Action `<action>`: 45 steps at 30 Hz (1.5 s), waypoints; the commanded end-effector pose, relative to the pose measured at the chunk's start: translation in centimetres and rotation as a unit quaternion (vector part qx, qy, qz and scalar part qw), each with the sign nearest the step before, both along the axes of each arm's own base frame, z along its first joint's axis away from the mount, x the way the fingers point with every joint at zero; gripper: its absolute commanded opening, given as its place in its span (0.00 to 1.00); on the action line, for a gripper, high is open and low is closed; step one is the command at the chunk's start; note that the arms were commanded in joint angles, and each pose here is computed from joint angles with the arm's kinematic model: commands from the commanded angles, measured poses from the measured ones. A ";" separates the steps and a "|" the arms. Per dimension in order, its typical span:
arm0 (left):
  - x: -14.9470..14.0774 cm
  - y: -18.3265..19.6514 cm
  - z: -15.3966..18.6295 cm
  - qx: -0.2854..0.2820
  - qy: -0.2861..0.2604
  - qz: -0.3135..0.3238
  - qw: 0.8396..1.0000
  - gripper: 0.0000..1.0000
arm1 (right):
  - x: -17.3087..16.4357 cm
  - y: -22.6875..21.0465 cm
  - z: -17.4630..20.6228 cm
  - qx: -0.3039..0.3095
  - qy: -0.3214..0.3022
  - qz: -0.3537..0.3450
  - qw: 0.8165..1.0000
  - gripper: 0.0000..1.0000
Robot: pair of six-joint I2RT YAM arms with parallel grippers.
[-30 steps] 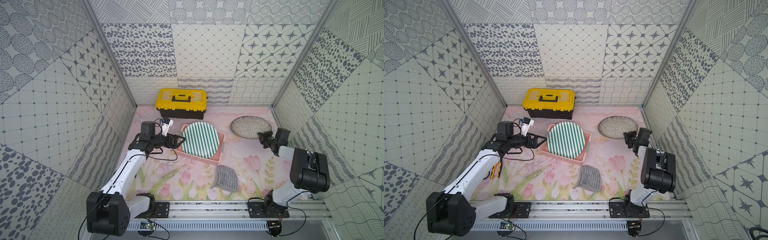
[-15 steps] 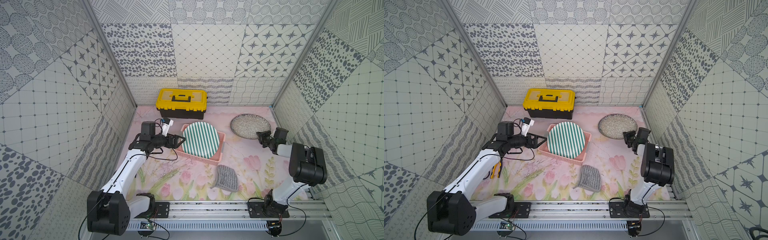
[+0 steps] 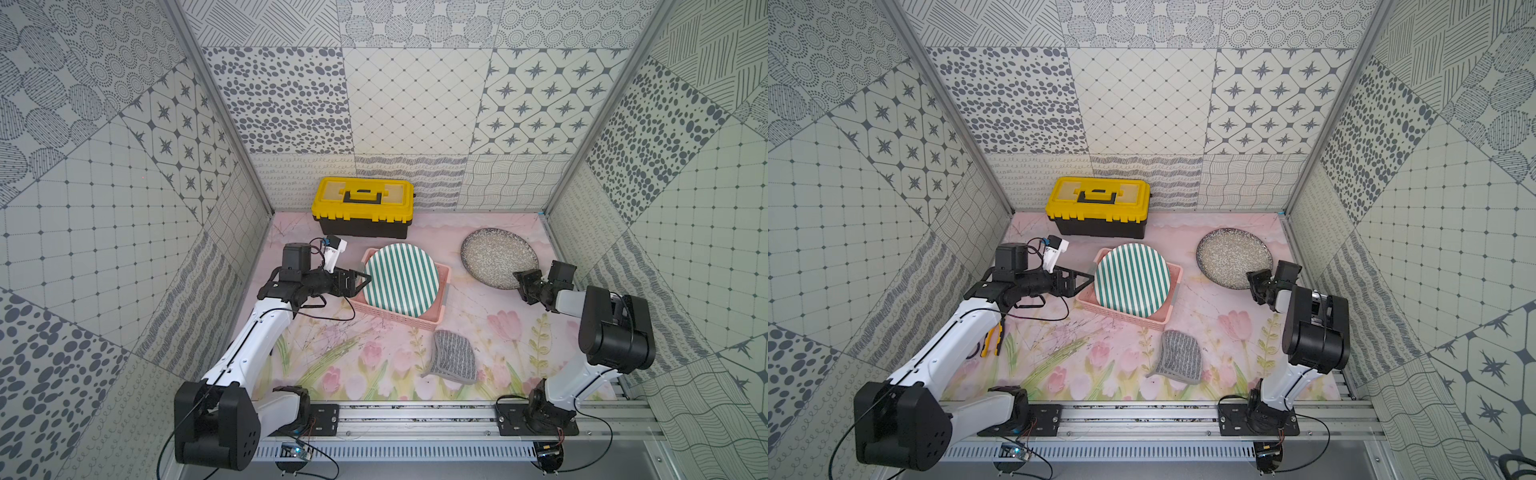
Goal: Wipe the wet plate dry
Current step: Place the plate at the center of the board, then pick up the plate from the bin.
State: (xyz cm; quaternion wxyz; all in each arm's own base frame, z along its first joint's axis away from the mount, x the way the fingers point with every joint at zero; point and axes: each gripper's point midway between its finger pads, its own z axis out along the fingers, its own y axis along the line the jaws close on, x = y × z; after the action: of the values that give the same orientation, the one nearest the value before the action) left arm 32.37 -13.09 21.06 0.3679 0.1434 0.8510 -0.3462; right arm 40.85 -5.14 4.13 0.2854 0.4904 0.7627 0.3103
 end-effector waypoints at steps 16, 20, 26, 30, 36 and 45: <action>0.8 0.1 -1.0 -0.007 0.011 0.000 1.000 1.00 | -4.7 14.7 13.8 -0.109 -0.116 0.279 0.947 0.65; 0.8 0.1 -1.2 -0.009 0.016 -0.001 1.000 1.00 | -4.7 21.3 14.6 -0.151 -0.140 0.399 0.893 0.65; 0.8 0.2 -1.4 -0.008 0.016 0.001 1.000 1.00 | -3.3 27.8 12.3 -0.183 -0.119 0.519 0.826 0.66; 0.8 0.2 -1.5 -0.007 0.018 0.001 1.000 1.00 | -2.3 29.5 10.0 -0.233 -0.086 0.550 0.797 0.66; 0.8 0.1 -1.5 -0.008 0.018 0.000 1.000 1.00 | -0.8 28.5 7.8 -0.294 -0.052 0.538 0.788 0.66; 0.9 0.1 -1.6 -0.010 0.020 -0.001 1.000 1.00 | -1.3 30.2 5.2 -0.294 -0.037 0.578 0.760 0.66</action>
State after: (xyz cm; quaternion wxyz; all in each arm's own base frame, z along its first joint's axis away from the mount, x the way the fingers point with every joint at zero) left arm 32.72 -13.14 19.04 0.3387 0.1295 0.8629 -0.3520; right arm 39.49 24.41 10.13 0.2161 -0.1415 0.9446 0.2025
